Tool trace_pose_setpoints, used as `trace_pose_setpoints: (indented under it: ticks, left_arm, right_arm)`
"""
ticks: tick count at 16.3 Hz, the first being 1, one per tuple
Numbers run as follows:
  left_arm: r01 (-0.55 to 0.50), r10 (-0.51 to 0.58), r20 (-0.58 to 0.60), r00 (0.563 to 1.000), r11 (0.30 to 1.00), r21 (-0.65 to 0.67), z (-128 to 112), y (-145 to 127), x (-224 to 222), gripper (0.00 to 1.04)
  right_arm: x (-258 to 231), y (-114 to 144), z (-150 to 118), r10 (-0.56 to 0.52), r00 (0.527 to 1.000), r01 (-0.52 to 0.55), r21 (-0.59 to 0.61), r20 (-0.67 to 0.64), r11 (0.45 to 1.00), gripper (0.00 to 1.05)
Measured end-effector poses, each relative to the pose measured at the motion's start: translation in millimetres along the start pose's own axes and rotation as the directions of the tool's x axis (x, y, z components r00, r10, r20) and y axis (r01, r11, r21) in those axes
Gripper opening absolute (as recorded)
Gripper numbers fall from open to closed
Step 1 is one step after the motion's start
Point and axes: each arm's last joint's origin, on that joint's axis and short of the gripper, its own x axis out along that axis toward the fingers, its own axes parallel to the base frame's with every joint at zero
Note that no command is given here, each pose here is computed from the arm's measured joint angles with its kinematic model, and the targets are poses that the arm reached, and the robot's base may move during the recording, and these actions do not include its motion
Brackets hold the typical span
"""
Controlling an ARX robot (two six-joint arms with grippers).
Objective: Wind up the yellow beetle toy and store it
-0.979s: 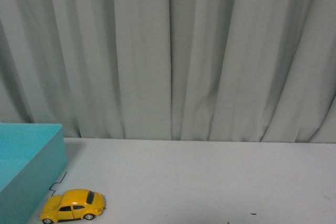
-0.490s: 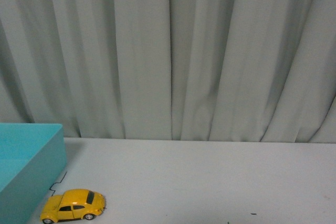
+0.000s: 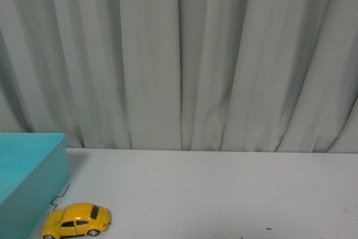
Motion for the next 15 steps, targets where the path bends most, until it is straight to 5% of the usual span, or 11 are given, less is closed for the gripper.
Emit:
trace_pose_setpoints:
  ticks: [9, 15]
  left_arm:
    - [0.0, 0.0, 0.0, 1.0, 1.0, 0.0, 0.0, 0.0, 0.0, 0.98]
    - [0.0, 0.0, 0.0, 1.0, 1.0, 0.0, 0.0, 0.0, 0.0, 0.98]
  right_arm:
    - [0.0, 0.0, 0.0, 0.0, 1.0, 0.0, 0.0, 0.0, 1.0, 0.98]
    - [0.0, 0.0, 0.0, 0.0, 1.0, 0.0, 0.0, 0.0, 1.0, 0.98]
